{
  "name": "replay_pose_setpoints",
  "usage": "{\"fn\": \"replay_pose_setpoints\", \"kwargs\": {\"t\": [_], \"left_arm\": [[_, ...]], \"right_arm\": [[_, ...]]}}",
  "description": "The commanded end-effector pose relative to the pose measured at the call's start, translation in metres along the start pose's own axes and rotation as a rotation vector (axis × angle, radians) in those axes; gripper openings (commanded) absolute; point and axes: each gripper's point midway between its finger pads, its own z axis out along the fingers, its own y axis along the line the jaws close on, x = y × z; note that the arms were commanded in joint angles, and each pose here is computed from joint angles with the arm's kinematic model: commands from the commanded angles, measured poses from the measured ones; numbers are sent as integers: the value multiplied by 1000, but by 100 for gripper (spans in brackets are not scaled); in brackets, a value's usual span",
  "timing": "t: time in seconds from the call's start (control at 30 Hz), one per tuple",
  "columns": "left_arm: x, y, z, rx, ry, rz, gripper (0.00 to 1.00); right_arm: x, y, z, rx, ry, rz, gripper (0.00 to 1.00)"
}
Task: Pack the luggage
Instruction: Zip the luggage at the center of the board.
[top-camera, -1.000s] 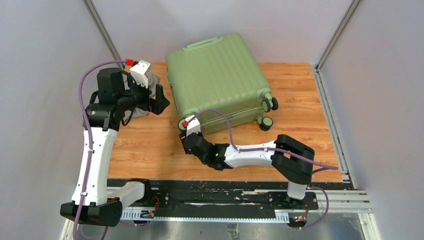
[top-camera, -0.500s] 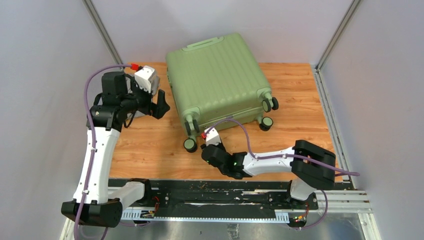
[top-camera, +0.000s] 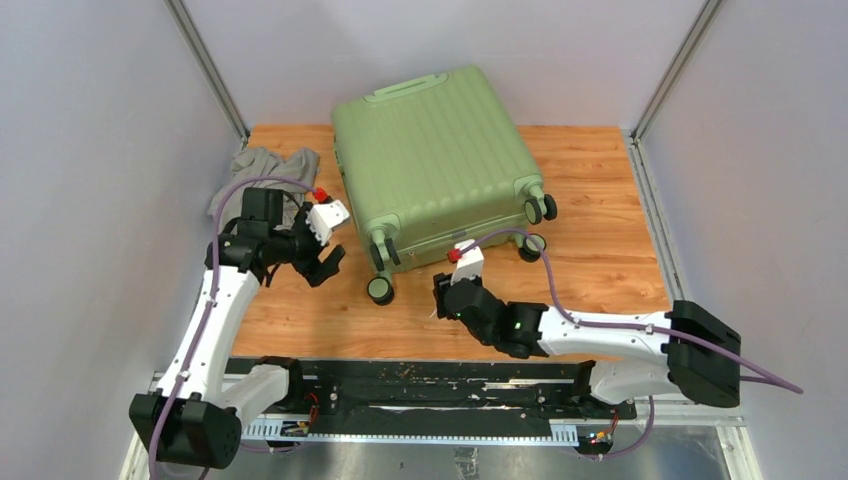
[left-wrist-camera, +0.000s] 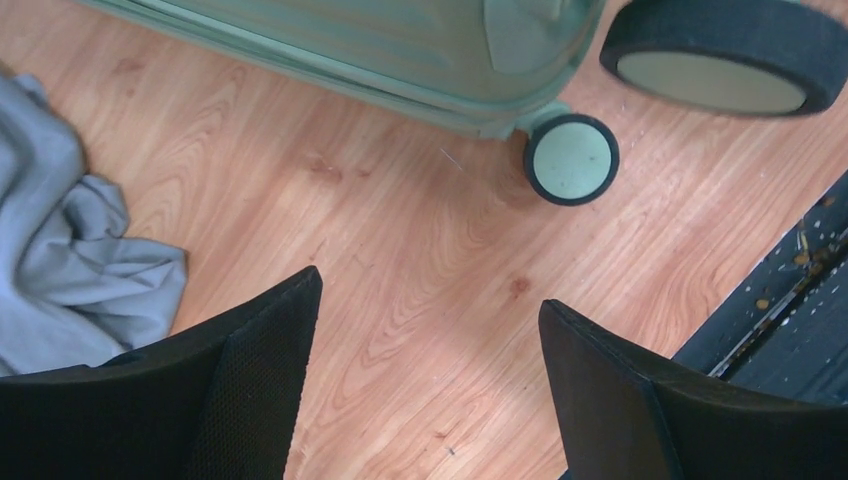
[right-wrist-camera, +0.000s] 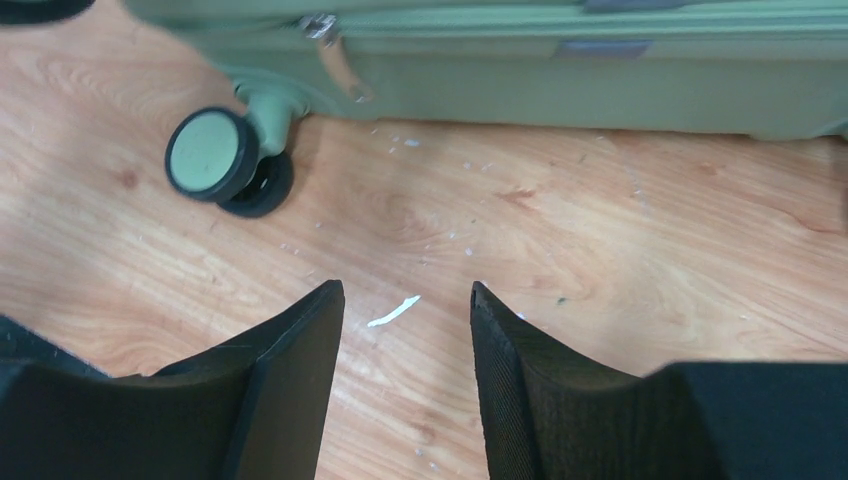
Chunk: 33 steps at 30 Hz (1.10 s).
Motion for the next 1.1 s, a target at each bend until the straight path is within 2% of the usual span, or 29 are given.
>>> {"fn": "replay_pose_setpoints", "kwargs": {"t": [0.0, 0.2, 0.33, 0.47, 0.8, 0.93, 1.07], "left_arm": [[18, -15, 23, 97, 26, 90, 83], [58, -53, 61, 157, 125, 287, 75], [66, -53, 81, 105, 142, 439, 70], [82, -61, 97, 147, 211, 526, 65], [72, -100, 135, 294, 304, 812, 52], [60, -139, 148, 399, 315, 890, 46], [44, -188, 155, 510, 306, 992, 45]], "right_arm": [[-13, -32, -1, 68, -15, 113, 53], [-32, -85, -4, 145, 9, 252, 53], [-40, -112, -8, 176, 0, 315, 52], [-48, -128, -9, 205, -9, 333, 52], [-66, -145, -11, 245, -31, 314, 50], [-68, -153, -15, 259, -39, 313, 49], [-63, -164, -21, 283, -32, 319, 49]]}}
